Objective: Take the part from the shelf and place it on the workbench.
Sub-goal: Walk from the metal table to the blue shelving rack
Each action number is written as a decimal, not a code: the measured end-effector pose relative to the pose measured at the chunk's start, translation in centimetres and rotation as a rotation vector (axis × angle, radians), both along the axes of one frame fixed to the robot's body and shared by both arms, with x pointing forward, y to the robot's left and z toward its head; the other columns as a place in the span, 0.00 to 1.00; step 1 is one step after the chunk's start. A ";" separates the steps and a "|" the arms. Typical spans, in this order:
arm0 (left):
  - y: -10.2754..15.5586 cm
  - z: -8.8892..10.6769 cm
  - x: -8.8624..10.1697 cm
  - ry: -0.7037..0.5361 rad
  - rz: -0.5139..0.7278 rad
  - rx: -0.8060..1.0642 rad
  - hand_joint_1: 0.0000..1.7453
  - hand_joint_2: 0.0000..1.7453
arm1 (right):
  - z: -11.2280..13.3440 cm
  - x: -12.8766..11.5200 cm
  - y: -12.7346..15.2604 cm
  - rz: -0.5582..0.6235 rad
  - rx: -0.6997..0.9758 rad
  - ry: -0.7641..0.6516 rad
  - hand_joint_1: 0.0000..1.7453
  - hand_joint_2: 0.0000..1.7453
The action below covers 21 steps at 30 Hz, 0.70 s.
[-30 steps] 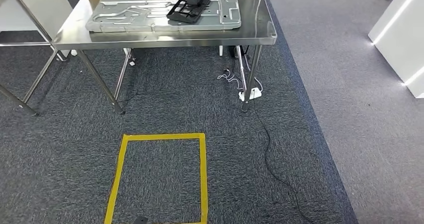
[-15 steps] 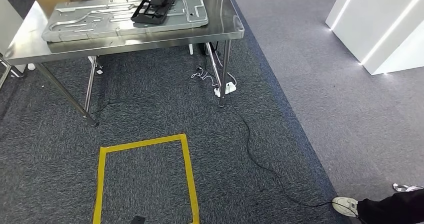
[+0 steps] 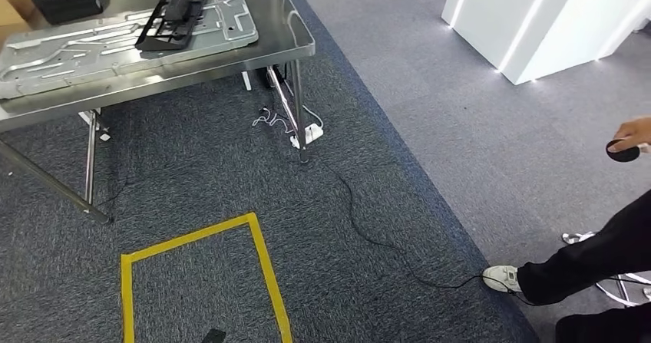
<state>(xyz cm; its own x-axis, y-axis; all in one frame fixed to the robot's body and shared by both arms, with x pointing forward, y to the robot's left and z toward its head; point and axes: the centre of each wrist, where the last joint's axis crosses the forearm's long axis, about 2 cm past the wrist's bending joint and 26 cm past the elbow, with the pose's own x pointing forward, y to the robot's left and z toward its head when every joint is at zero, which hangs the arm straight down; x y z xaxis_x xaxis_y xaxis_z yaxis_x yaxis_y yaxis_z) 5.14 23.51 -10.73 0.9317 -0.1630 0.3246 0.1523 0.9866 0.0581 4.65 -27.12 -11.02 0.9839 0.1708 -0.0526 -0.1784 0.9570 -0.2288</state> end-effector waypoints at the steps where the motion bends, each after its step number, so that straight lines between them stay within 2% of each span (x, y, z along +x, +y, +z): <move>1: 0.0 0.0 0.0 0.000 -0.004 0.001 0.00 0.00 | 0.0 0.0 0.0 -0.005 0.001 0.000 0.00 0.00; 21: 0.5 -0.1 -0.4 0.017 -0.014 0.018 0.00 0.00 | 0.0 -0.2 0.5 -0.041 0.011 0.003 0.00 0.00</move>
<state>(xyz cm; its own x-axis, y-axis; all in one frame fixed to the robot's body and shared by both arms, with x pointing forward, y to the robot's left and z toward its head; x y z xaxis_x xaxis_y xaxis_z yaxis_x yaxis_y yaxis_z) 4.78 24.05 -10.83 0.9346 -0.1819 0.3058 0.1674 0.9832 0.0731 4.46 -26.62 -11.02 0.9899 0.1312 -0.0538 -0.1398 0.9659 -0.2179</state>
